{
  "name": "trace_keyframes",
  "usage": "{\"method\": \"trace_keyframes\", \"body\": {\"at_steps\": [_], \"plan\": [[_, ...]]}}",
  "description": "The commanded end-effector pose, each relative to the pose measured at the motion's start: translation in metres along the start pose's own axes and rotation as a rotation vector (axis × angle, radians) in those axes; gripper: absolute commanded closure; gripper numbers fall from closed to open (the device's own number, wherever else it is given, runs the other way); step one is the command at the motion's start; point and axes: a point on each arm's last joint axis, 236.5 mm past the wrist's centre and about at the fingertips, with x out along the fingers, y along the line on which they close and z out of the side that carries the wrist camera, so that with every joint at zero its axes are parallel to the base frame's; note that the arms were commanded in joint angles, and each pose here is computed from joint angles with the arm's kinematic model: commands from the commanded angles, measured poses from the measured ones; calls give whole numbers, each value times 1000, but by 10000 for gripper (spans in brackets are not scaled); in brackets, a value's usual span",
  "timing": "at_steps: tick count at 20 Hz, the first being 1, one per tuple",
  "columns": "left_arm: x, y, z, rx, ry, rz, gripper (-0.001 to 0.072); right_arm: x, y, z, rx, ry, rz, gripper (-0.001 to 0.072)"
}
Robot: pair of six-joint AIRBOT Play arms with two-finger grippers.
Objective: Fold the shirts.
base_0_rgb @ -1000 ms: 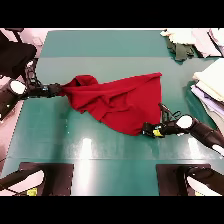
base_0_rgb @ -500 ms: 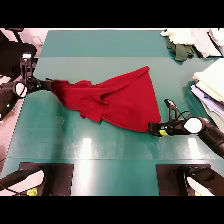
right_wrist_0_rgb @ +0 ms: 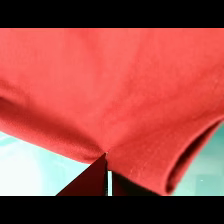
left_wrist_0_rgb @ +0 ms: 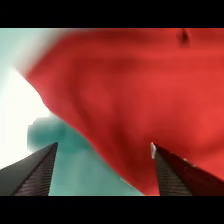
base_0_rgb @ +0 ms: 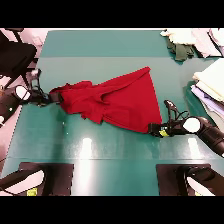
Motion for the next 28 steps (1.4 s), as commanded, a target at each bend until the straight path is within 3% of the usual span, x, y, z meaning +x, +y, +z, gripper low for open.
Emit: {"method": "trace_keyframes", "body": {"at_steps": [1, 4, 6, 7, 9, 12, 13, 18, 22, 25, 28], "plan": [[22, -13, -39, -219, 71, -107, 45, 1, 0, 0, 2, 2, -1, 691], [37, -4, -43, -248, 65, -142, 58, 1, 0, -1, -5, 8, -2, 691], [41, -16, -30, -264, 17, -213, 180, 1, -1, -2, -13, 12, -3, 692], [43, -23, -25, -291, 3, -245, 183, 1, -1, -3, -13, 14, -4, 692], [44, -32, -28, -307, 24, -287, 402, 1, -1, -4, -15, 20, -6, 691], [37, -46, -35, -290, 75, -340, 443, 1, -1, -4, -17, 18, -6, 692], [33, -52, -34, -276, 85, -360, 667, 1, -1, -4, -18, 18, -6, 691], [-26, -74, 15, -188, -42, -392, 675, -27, 18, 30, -51, -126, 46, 692], [-108, -71, 63, -79, -242, -283, 676, -134, 53, 103, -87, -490, 157, 692], [-174, -94, 102, -29, -378, -317, 676, -233, 84, 133, -171, -766, 220, 692], [-247, -119, 147, -6, -550, -368, 676, -304, 95, 146, -245, -935, 175, 692]]}}
